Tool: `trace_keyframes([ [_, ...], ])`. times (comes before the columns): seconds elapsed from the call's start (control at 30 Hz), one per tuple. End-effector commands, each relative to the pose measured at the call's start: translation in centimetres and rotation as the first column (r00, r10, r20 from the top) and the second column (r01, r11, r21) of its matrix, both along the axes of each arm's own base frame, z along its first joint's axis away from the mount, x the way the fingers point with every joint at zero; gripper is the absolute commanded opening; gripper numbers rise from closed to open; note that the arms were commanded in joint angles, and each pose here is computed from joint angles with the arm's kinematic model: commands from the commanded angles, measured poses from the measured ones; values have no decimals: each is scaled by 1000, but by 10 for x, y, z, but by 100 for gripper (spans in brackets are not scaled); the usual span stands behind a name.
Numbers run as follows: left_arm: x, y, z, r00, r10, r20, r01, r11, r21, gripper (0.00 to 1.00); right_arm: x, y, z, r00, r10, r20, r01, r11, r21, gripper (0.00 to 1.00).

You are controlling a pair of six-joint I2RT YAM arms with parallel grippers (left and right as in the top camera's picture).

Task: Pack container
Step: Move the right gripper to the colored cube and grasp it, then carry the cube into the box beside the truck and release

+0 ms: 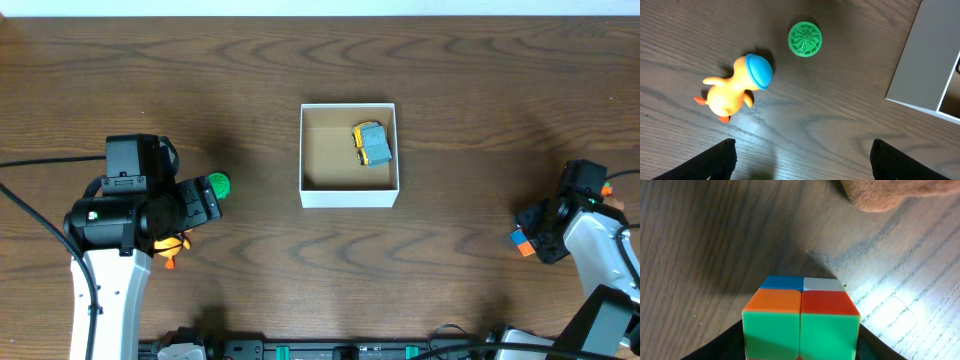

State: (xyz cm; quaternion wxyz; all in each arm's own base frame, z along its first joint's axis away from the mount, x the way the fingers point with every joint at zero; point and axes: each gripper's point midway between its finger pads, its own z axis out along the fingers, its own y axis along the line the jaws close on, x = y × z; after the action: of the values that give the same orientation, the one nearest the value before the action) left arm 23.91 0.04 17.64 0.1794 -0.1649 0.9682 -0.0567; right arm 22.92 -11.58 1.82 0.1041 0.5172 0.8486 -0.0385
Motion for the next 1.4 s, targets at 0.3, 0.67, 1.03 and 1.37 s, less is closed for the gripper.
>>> trace_keyframes([
  [0.3,3,2,6,1000,-2,20,1,1000,9,86,-2,6,2,1000,8,-10,-8,1000,26,1],
  [0.67,3,2,6,1000,-1,20,1,1000,9,86,98,107,138,735,620,272,-601,783,-159,1],
  [1.03,3,2,6,1000,-1,20,1,1000,9,86,104,303,189,59,950,308,-903,182,-390,1],
  [1.37,3,2,6,1000,-2,20,2,1000,9,86,111,329,101,111,970,217,-964,158,-215,1],
])
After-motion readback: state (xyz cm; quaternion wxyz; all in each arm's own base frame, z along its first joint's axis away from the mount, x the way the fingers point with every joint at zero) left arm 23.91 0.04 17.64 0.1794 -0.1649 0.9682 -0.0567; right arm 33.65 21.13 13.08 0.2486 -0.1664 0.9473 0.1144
